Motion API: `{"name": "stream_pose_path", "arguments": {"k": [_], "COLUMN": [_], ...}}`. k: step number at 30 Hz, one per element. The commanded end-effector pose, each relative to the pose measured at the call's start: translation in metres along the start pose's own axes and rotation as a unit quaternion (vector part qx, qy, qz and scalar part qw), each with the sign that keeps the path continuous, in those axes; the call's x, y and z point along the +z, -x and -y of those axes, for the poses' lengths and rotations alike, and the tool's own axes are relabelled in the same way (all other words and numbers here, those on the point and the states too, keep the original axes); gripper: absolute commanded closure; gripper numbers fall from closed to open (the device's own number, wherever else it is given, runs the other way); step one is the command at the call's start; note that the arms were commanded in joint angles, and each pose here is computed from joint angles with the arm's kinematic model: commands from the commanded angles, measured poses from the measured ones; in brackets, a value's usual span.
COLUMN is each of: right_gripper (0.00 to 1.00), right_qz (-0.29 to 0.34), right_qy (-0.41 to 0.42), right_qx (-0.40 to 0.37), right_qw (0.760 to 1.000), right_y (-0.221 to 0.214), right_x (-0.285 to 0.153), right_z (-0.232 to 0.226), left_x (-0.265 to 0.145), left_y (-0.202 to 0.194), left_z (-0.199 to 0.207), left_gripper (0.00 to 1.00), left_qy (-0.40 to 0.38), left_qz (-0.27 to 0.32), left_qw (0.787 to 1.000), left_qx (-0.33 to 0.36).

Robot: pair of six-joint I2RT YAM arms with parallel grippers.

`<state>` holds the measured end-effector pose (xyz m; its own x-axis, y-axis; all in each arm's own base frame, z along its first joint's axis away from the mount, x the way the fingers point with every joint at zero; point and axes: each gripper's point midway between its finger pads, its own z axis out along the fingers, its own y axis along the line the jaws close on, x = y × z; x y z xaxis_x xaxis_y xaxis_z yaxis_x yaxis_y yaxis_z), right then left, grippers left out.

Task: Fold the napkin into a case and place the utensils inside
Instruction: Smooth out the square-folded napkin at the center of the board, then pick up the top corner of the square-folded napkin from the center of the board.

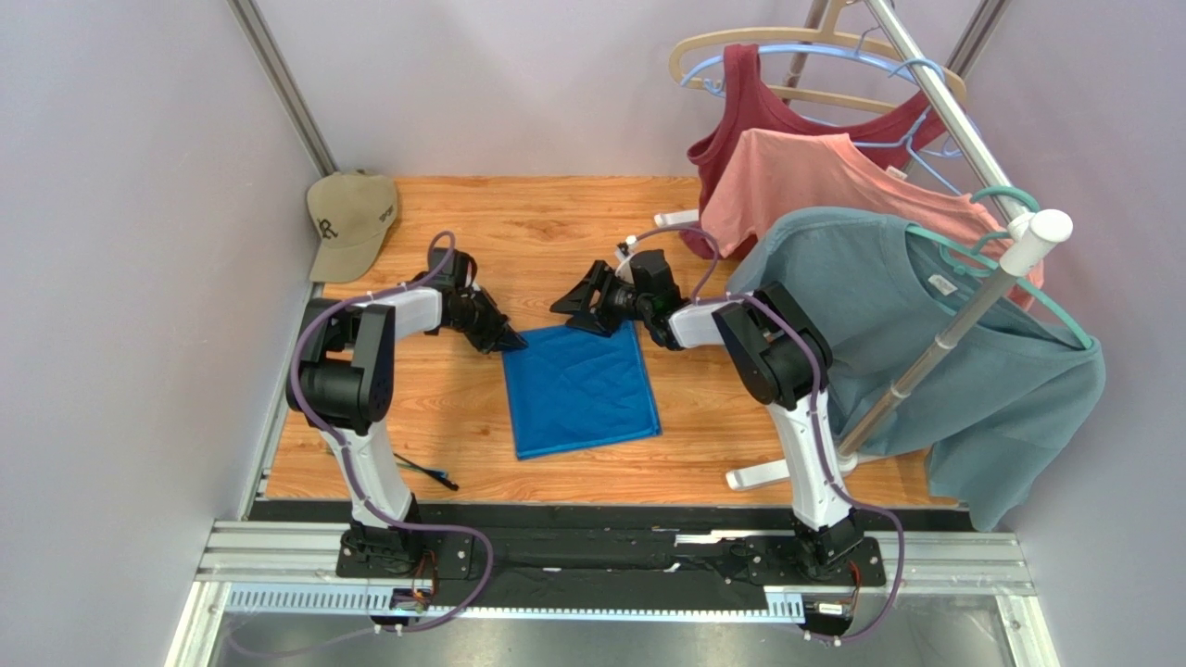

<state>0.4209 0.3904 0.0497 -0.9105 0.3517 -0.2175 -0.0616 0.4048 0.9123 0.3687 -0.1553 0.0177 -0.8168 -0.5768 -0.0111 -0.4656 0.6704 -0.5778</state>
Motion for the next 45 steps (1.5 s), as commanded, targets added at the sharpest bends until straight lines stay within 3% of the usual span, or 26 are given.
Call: {"name": "stream_pose_path", "arguments": {"k": [1,16,22,27,30,31,33,34,35,36,38,39,43,45], "right_gripper": [0.38,0.38,0.38,0.36,0.35,0.34,0.34,0.33,0.33,0.33,0.34,0.4,0.46,0.5], "right_qz": [0.032,0.072,0.064,0.039,0.059,0.05,0.059,0.052,0.055,0.036,0.011,-0.006,-0.026,-0.034], "right_qy": [-0.027,-0.102,-0.173,-0.183,-0.206,-0.231,-0.271,-0.298,-0.334,-0.359,-0.379,-0.388,-0.422,-0.43], "right_qx": [-0.008,0.021,-0.037,-0.096,-0.131,-0.129,-0.15,-0.153,-0.162,-0.162,-0.165,-0.167,-0.184,-0.192], "right_qw": [0.999,0.992,0.982,0.978,0.968,0.963,0.949,0.941,0.927,0.918,0.911,0.906,0.887,0.881], "right_y": [0.021,0.06,0.076,0.074,0.076,0.07,0.062,0.051,0.046,0.03,0.004,-0.011,-0.047,-0.061], "right_x": [-0.014,-0.073,-0.093,-0.098,-0.105,-0.113,-0.121,-0.138,-0.151,-0.161,-0.183,-0.192,-0.226,-0.242], "right_z": [0.039,0.104,0.112,0.052,0.007,0.001,-0.01,-0.015,-0.006,0.001,0.011,0.018,0.043,0.055], "left_x": [0.01,0.012,0.011,0.006,-0.022,-0.032,-0.065,-0.074,-0.089,-0.09,-0.099,-0.097,-0.092,-0.086], "left_y": [-0.007,-0.01,-0.011,-0.011,-0.005,-0.004,-0.009,-0.015,-0.025,-0.046,-0.07,-0.094,-0.154,-0.166], "left_z": [-0.036,-0.042,-0.042,-0.029,-0.004,0.002,0.025,0.035,0.047,0.058,0.063,0.072,0.085,0.085], "left_gripper": [1.0,1.0,1.0,1.0,1.0,0.98,0.85,0.79,0.59,0.55,0.53,0.53,0.63,0.68], "left_qy": [0.056,0.057,0.057,0.034,0.021,0.026,0.03,0.019,0.0,-0.012,-0.026,-0.04,-0.091,-0.093], "left_qz": [0.002,0.004,0.003,-0.008,0.025,0.041,0.085,0.095,0.109,0.101,0.103,0.095,0.085,0.09], "left_qw": [0.998,0.998,0.998,0.999,0.994,0.991,0.976,0.97,0.961,0.954,0.947,0.939,0.919,0.921], "left_qx": [-0.034,-0.036,-0.029,0.026,0.101,0.125,0.197,0.224,0.254,0.282,0.304,0.329,0.373,0.368]}}
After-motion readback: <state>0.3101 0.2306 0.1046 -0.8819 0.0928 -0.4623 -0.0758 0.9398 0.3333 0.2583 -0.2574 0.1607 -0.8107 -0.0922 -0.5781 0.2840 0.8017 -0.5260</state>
